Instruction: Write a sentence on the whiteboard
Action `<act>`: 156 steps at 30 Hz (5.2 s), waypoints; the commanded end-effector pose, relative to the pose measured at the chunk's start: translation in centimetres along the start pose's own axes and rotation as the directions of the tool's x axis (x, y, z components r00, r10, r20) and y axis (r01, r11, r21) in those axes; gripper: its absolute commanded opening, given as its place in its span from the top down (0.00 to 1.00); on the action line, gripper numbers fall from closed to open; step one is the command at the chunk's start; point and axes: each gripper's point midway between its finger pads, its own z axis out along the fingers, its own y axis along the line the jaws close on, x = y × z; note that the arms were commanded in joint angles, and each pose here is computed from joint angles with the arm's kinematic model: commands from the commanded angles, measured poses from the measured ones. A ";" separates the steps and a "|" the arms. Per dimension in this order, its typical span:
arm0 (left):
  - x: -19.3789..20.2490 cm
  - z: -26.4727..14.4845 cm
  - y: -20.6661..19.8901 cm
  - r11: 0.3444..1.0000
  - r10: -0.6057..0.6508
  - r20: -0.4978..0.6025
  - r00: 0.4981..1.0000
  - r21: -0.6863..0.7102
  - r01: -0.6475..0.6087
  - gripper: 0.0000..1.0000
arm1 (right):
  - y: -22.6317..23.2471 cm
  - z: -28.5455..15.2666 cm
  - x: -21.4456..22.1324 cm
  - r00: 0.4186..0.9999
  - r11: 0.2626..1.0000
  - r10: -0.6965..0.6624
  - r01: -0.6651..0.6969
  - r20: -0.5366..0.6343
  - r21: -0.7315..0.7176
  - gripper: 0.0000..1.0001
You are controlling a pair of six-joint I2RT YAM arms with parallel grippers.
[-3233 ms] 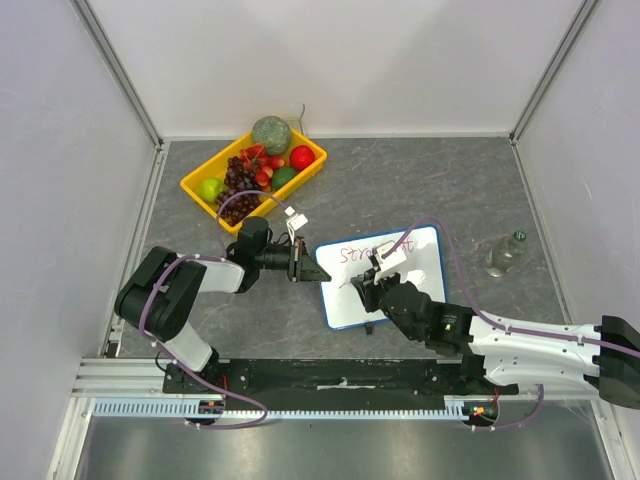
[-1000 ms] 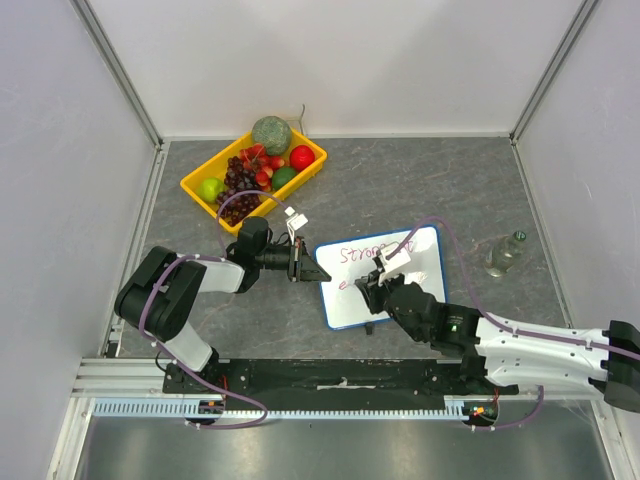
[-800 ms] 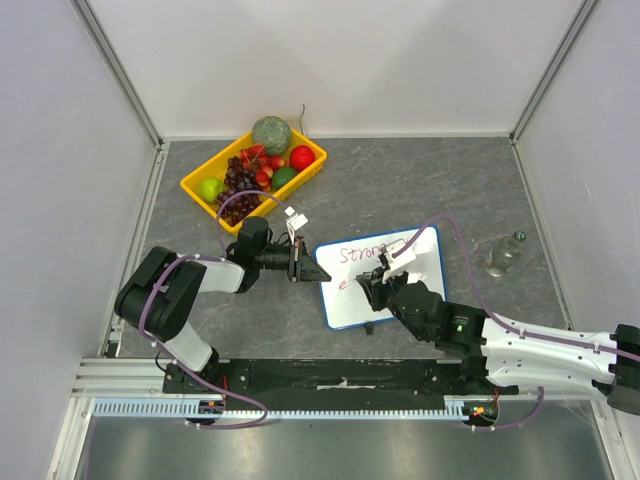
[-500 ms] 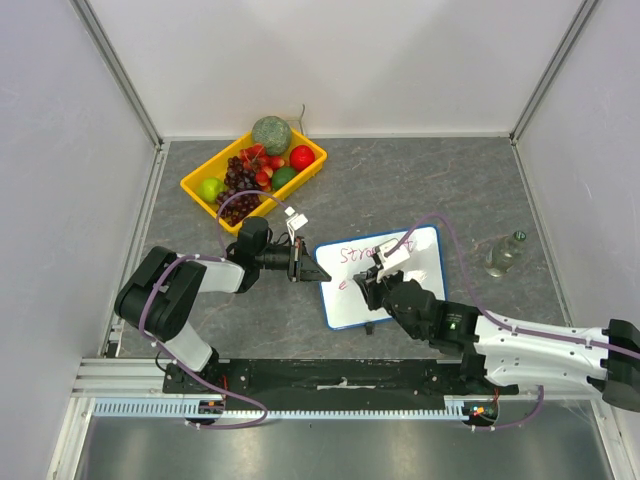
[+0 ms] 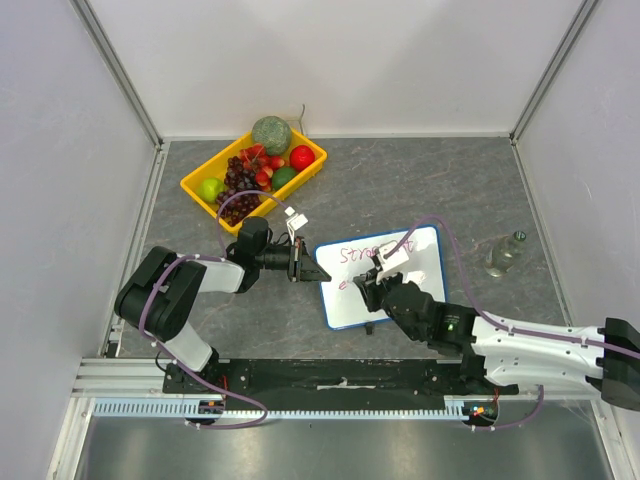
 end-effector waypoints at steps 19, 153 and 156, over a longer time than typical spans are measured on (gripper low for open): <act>0.8 0.0 1.3 0.999 0.027 -0.008 1.000 -0.037 -0.027 0.98 | -1.8 -0.8 2.5 0.999 0.999 0.012 -0.010 -0.042 0.041 1.00; 0.7 0.0 1.2 0.999 0.031 -0.006 0.999 -0.041 -0.032 0.98 | -3.8 -1.2 -1.2 0.997 0.989 0.055 -0.061 0.053 0.134 1.00; 0.7 -0.1 1.3 0.999 0.028 -0.007 1.000 -0.041 -0.029 0.98 | -3.5 -1.2 -1.7 0.996 0.990 0.065 -0.072 0.066 0.121 1.00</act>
